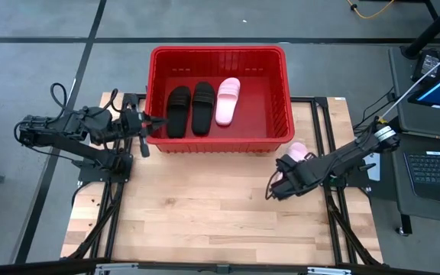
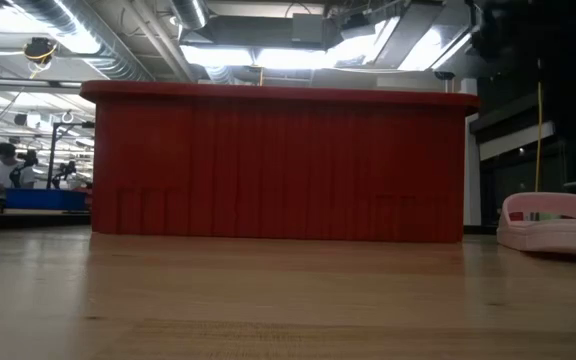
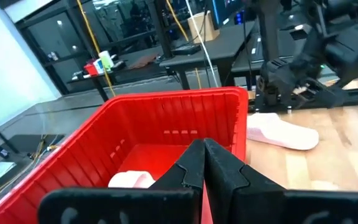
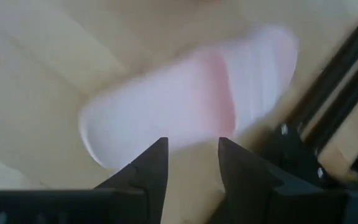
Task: Pick and place slides into bin
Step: Put the pink slide into the red container
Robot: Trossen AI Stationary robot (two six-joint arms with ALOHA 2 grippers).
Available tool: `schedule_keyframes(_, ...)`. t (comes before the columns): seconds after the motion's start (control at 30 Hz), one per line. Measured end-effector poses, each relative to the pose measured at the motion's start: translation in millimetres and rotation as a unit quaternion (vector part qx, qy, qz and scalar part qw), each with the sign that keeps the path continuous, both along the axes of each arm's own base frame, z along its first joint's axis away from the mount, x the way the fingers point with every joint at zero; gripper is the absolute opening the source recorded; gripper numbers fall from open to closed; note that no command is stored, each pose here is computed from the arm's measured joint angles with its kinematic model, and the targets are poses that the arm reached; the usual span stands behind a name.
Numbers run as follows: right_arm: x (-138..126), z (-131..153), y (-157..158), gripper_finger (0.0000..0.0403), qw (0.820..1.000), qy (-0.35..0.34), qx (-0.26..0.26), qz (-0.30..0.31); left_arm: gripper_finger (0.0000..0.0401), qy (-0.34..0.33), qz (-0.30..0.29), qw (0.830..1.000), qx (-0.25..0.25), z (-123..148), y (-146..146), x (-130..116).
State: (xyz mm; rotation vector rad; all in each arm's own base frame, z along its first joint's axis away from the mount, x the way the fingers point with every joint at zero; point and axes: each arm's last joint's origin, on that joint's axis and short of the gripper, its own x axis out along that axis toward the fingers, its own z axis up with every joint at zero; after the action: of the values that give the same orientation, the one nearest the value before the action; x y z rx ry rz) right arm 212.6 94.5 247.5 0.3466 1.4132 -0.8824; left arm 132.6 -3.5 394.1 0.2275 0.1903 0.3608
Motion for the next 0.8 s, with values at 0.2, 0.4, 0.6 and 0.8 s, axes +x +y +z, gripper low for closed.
schedule_keyframes(0.2,-15.6,-23.9,-2.2,0.0141,0.997,0.072,0.016,-0.015,0.0005,-0.001,0.040,0.999,0.007,0.2,2.1,-0.8)
schedule_keyframes(0.4,-12.3,-28.5,-3.2,0.0141,0.999,0.042,-0.011,0.009,0.0002,-0.006,0.052,0.999,0.006,1.0,2.7,-0.8)
schedule_keyframes(0.6,-9.4,-28.0,-7.7,0.0141,0.998,0.030,-0.045,0.036,0.0006,-0.030,0.053,0.998,0.000,5.1,2.7,-0.3)
schedule_keyframes(0.8,-7.0,-28.2,-12.3,0.0141,0.997,0.037,-0.041,0.045,0.0002,-0.031,0.053,0.998,-0.001,5.3,2.6,-0.3)
